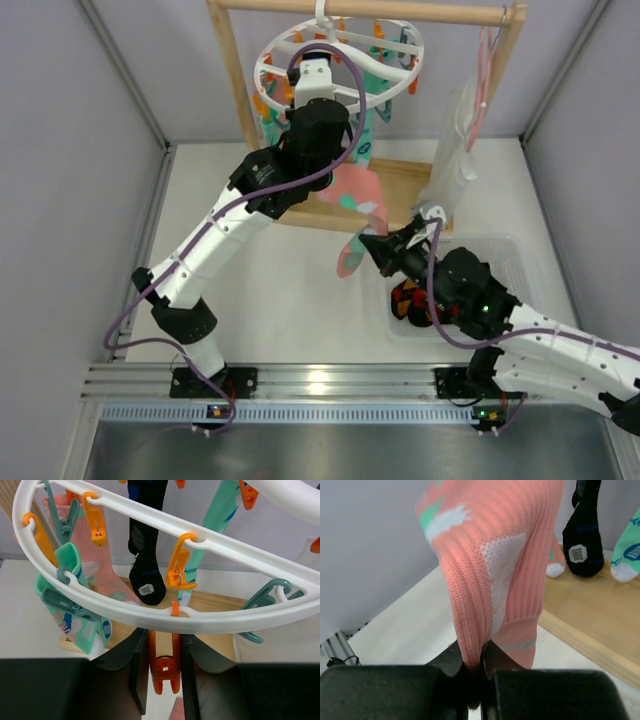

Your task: Remove the socks clipped to the hanger

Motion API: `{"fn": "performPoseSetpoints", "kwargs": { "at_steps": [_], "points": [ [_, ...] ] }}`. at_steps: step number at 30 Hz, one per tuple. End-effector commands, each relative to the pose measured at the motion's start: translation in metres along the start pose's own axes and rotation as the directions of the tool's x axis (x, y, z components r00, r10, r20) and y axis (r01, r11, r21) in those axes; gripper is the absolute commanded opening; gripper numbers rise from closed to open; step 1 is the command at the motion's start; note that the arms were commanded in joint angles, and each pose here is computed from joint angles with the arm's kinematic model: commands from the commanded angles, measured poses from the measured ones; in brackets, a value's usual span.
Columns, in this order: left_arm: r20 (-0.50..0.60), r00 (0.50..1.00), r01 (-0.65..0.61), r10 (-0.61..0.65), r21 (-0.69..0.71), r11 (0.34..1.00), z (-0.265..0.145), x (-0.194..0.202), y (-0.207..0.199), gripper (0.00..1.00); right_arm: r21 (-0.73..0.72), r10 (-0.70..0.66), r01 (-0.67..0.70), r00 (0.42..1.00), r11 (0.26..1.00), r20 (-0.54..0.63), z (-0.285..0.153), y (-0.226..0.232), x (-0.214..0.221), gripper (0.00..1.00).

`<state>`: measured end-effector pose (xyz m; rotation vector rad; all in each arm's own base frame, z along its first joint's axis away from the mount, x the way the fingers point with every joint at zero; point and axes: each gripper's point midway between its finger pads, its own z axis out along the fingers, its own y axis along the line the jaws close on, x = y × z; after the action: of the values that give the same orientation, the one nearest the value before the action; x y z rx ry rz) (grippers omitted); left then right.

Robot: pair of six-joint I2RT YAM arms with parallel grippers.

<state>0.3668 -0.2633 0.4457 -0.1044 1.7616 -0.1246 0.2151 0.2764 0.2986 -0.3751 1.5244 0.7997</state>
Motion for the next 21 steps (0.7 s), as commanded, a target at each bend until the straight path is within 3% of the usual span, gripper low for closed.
{"fn": "performPoseSetpoints", "kwargs": {
  "at_steps": [1, 9, 12, 14, 17, 20, 21],
  "points": [
    [0.040, 0.996, 0.081, -0.082, 0.031, 0.996, -0.002, -0.022, 0.000, 0.12, 0.032, -0.019, 0.019, 1.000, 0.999, 0.007, -0.022, -0.010, -0.013, 0.00],
    [0.010, 0.996, 0.091, -0.092, 0.087, 0.992, -0.003, -0.016, -0.010, 0.16, 0.334, -0.064, 0.078, 0.997, 0.939, -0.054, -0.064, -0.066, -0.037, 0.00],
    [-0.006, 0.996, 0.090, -0.090, 0.109, 0.990, -0.005, -0.012, -0.012, 0.32, 0.464, -0.096, 0.155, 0.984, 0.872, -0.149, -0.081, -0.091, -0.035, 0.00],
    [-0.007, 0.996, 0.086, -0.086, 0.110, 0.990, -0.007, -0.012, -0.010, 0.51, 0.531, -0.103, 0.200, 0.973, 0.823, -0.206, -0.094, -0.106, -0.031, 0.00],
    [-0.014, 0.997, 0.082, -0.081, 0.130, 0.988, -0.011, -0.012, -0.011, 0.59, 0.630, -0.082, 0.189, 0.978, 0.753, -0.194, -0.112, -0.126, -0.037, 0.00],
    [-0.024, 0.997, 0.075, -0.073, 0.147, 0.986, -0.014, -0.010, -0.010, 0.80, 0.624, -0.050, 0.157, 0.981, 0.766, -0.186, -0.115, -0.128, -0.032, 0.00],
    [-0.022, 0.997, 0.079, -0.077, 0.151, 0.985, -0.017, -0.011, -0.009, 0.97, 0.624, -0.041, 0.154, 0.981, 0.766, -0.192, -0.115, -0.129, -0.030, 0.00]
  ]
}}
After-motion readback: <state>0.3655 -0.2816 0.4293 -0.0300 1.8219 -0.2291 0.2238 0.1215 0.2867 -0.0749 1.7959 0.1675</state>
